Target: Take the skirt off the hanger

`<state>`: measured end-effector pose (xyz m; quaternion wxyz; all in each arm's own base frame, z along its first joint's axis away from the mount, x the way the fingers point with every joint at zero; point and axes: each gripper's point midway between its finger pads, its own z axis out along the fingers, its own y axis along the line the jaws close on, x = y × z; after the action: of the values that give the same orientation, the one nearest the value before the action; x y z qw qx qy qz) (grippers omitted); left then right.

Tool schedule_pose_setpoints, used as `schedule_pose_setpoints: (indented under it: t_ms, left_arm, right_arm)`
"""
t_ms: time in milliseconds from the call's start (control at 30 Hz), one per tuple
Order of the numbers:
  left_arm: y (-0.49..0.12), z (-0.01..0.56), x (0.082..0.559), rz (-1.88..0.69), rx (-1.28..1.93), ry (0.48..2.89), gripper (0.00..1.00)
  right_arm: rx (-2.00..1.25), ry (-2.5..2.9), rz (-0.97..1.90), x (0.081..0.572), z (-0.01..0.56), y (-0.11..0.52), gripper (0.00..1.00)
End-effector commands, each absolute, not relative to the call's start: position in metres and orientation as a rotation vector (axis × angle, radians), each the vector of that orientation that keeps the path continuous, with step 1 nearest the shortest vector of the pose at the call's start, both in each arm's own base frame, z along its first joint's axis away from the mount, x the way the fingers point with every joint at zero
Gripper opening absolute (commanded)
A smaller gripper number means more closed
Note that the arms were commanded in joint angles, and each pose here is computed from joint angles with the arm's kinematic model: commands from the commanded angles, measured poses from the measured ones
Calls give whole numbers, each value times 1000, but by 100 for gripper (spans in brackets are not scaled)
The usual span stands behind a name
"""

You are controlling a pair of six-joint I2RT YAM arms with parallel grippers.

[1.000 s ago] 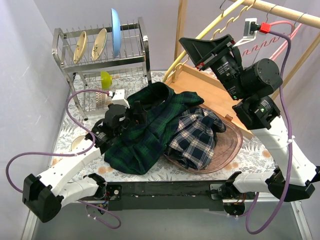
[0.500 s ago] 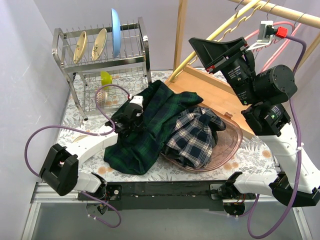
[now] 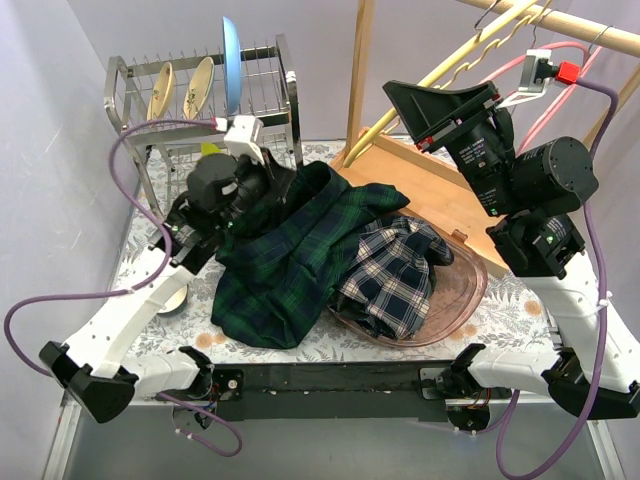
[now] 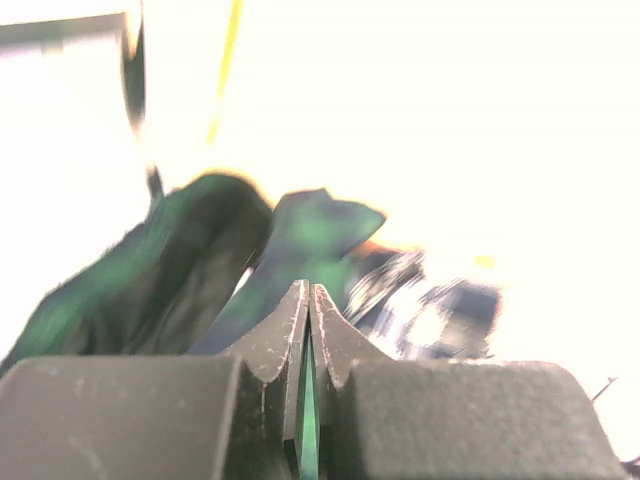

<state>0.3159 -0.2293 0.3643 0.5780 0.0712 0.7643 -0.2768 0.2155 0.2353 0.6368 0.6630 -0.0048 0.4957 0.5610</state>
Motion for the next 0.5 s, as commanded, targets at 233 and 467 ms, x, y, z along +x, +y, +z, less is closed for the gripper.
schedule_pose_setpoints:
  t_ms: [233,467]
  left_arm:
    - [-241,344,315,-523,532,1815,79]
    - [-258,291,338,-548,691,1948,82]
  right_arm:
    - [2,984,1254,192,660,204,1]
    - [2,969,1240,187,660,197,1]
